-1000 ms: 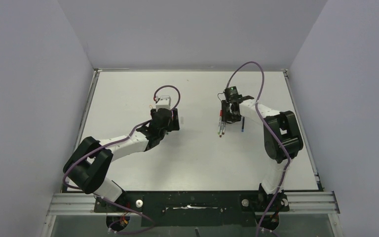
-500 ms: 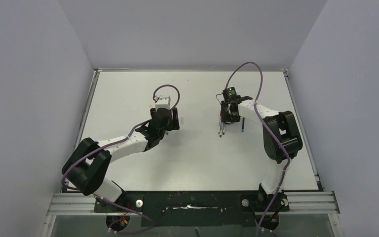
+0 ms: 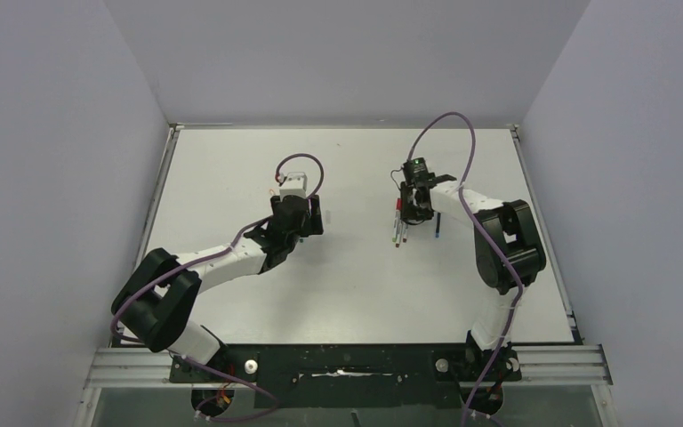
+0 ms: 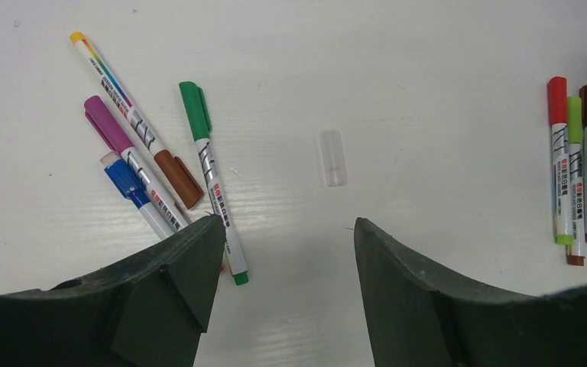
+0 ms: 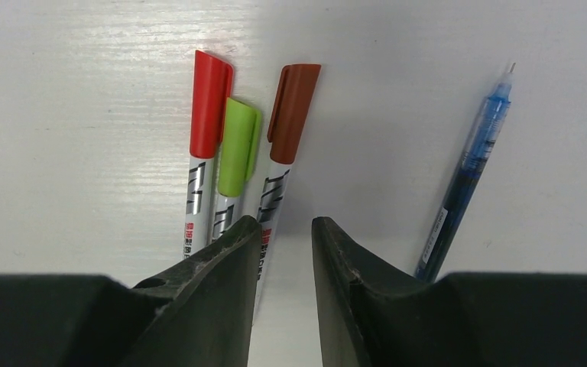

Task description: Open the pen caps

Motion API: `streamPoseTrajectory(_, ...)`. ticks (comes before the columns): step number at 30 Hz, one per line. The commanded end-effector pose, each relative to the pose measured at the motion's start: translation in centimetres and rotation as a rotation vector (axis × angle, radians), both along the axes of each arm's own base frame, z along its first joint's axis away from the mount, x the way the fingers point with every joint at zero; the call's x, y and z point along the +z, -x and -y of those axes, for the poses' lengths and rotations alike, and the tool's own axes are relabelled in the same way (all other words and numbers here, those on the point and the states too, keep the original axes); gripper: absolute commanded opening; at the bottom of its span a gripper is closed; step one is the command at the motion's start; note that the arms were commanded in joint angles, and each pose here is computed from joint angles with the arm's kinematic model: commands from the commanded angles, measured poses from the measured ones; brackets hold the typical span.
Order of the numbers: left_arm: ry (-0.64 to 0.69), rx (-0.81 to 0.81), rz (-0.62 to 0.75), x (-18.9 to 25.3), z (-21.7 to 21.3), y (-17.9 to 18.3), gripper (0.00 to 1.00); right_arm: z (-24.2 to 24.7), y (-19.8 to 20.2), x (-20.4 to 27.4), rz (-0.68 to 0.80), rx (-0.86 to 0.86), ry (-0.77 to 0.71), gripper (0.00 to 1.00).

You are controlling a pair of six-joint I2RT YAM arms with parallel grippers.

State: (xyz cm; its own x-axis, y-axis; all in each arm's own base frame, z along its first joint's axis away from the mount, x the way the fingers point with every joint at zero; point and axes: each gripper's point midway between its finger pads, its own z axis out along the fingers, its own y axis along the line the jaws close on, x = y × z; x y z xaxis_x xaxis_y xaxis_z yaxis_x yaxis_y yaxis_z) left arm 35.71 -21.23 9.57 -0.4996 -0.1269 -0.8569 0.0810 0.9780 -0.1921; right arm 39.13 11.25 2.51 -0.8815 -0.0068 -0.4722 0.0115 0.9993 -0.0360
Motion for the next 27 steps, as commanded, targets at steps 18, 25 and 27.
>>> streamPoseTrajectory(18, 0.07, -0.008, 0.077, 2.7, 0.8, -0.9, 0.63, 1.6, 1.1, -1.0, -0.023, -0.024, 0.02, 0.18)
streamPoseTrajectory(25, 0.103, -0.043, 0.092, 3.2, 1.3, -0.4, 0.75, 1.9, 1.0, 0.5, -0.004, -0.017, 0.022, 0.04)
streamPoseTrajectory(27, 0.11, -0.051, 0.095, 3.4, 1.4, -0.4, 0.76, 2.0, 0.9, 1.9, 0.025, -0.016, 0.026, 0.03)
